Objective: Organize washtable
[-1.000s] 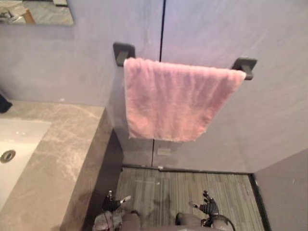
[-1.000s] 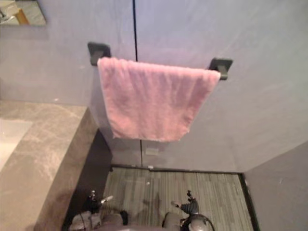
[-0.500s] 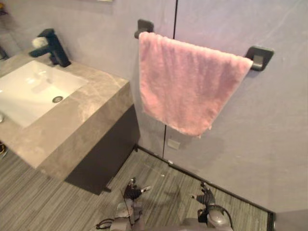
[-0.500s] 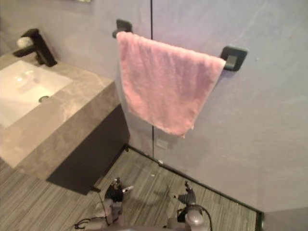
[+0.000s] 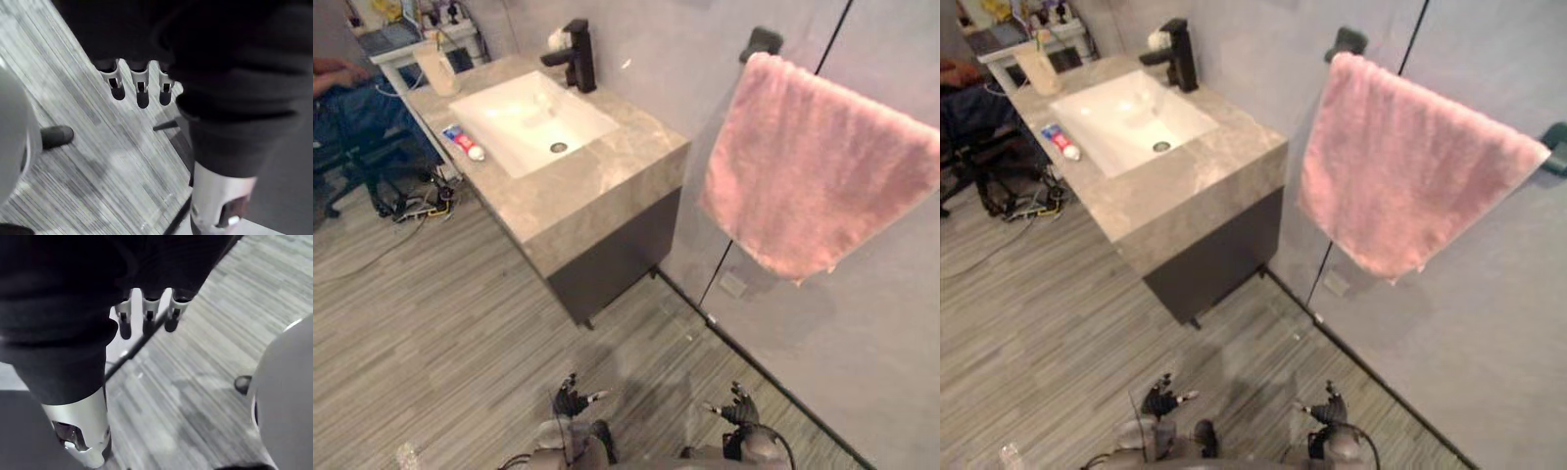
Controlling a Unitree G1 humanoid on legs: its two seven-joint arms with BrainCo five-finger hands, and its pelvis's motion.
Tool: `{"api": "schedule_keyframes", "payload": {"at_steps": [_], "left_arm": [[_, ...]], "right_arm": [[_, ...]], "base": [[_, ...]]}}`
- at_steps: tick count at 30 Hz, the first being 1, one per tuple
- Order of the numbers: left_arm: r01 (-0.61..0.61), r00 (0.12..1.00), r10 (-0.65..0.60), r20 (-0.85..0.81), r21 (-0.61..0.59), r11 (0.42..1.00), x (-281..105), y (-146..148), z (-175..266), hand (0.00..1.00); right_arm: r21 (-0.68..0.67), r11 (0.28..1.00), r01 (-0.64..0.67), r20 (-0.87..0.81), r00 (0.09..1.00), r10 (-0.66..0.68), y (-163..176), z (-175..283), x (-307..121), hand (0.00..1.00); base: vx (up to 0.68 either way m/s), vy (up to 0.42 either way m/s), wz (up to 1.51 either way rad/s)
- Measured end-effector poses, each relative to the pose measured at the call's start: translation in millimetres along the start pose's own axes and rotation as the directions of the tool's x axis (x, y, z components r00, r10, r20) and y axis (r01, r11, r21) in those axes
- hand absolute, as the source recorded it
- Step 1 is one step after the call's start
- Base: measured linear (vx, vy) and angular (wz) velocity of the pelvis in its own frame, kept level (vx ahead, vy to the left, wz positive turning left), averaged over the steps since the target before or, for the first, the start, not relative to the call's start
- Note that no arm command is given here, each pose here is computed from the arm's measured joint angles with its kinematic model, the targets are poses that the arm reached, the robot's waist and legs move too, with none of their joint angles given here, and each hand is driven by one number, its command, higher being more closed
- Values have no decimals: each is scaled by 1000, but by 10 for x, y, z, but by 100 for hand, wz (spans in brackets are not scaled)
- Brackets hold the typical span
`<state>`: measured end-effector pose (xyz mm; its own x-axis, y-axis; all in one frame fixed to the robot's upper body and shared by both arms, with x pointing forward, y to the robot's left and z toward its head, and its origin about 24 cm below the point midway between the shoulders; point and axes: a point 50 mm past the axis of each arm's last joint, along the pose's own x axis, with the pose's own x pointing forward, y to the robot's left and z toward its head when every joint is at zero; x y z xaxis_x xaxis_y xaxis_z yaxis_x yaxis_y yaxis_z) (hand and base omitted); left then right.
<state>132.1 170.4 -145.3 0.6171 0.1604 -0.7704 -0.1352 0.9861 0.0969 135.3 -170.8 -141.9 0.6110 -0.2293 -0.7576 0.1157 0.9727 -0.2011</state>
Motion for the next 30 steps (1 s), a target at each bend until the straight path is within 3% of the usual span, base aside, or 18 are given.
{"api": "schedule_keyframes", "payload": {"at_steps": [6,13,21,24,30], "left_arm": [[-34,998,38,-44,71,997,-16,210,-119,0],[-20,998,24,-49,86,996,-9,194,-120,0],[-67,997,68,-37,23,997,2,277,-81,0],[-37,999,36,-22,-32,999,3,67,-39,0],[42,999,-42,-2,51,998,0,-93,1,0]], "right_arm": [[-11,1000,3,-28,1000,-3,-21,-58,3,0],[-29,999,17,-6,1000,-18,-127,4,39,0],[-22,1000,-12,9,1000,12,-44,-23,-14,0],[-7,1000,13,41,999,-13,-109,89,25,0],[4,999,39,40,998,-40,-178,118,56,0]], "base": [[-24,122,21],[224,81,66],[347,-117,134],[299,-224,138],[105,-76,77]]}}
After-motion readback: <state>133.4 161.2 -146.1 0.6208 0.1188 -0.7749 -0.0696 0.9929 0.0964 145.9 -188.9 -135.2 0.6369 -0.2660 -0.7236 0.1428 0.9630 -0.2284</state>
